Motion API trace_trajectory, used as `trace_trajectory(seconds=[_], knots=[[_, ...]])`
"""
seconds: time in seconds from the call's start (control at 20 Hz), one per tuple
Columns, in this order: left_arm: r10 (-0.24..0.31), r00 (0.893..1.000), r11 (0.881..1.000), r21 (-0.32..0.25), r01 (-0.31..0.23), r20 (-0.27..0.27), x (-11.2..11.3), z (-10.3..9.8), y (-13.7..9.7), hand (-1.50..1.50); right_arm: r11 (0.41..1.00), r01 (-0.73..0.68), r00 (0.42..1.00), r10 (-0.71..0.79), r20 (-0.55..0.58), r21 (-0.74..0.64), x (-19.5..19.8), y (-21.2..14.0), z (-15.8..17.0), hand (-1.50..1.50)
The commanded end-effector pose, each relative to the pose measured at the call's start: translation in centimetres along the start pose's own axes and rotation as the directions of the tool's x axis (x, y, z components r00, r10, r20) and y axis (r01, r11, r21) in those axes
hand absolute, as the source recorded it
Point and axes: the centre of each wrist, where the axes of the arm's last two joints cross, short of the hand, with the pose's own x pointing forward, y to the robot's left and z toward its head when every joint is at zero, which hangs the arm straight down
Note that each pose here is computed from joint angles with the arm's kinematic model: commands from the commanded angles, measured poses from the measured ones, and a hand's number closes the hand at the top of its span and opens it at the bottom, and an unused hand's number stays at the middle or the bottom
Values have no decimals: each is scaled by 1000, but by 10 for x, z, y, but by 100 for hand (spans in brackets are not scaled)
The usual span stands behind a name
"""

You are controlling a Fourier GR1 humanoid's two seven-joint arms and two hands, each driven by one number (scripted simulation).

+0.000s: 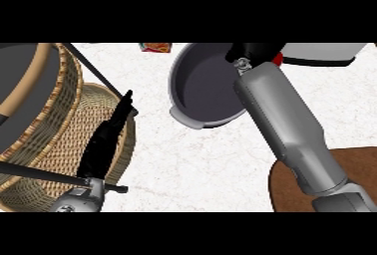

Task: Pick the can from the cutting board and place it in the pot

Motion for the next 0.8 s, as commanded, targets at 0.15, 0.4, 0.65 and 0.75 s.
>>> trace_trajectory(seconds=[0.15, 0.4, 0.65, 0.75], knots=[[-103, 990, 979, 163, 119, -101, -29, 7, 62, 0, 991, 122, 975, -109, -196, 57, -12, 28, -11, 150], [-97, 990, 980, 161, 113, -107, -31, 10, 64, 0, 966, 246, 943, -219, -252, 84, -23, 43, -12, -150], [-89, 991, 979, 175, 106, -104, -30, 12, 70, 0, 948, 311, 934, -292, -207, 63, -19, 45, -14, -150], [-92, 990, 977, 180, 111, -111, -32, 14, 66, 0, 938, 346, 924, -337, -183, 17, -29, 56, -13, -150]])
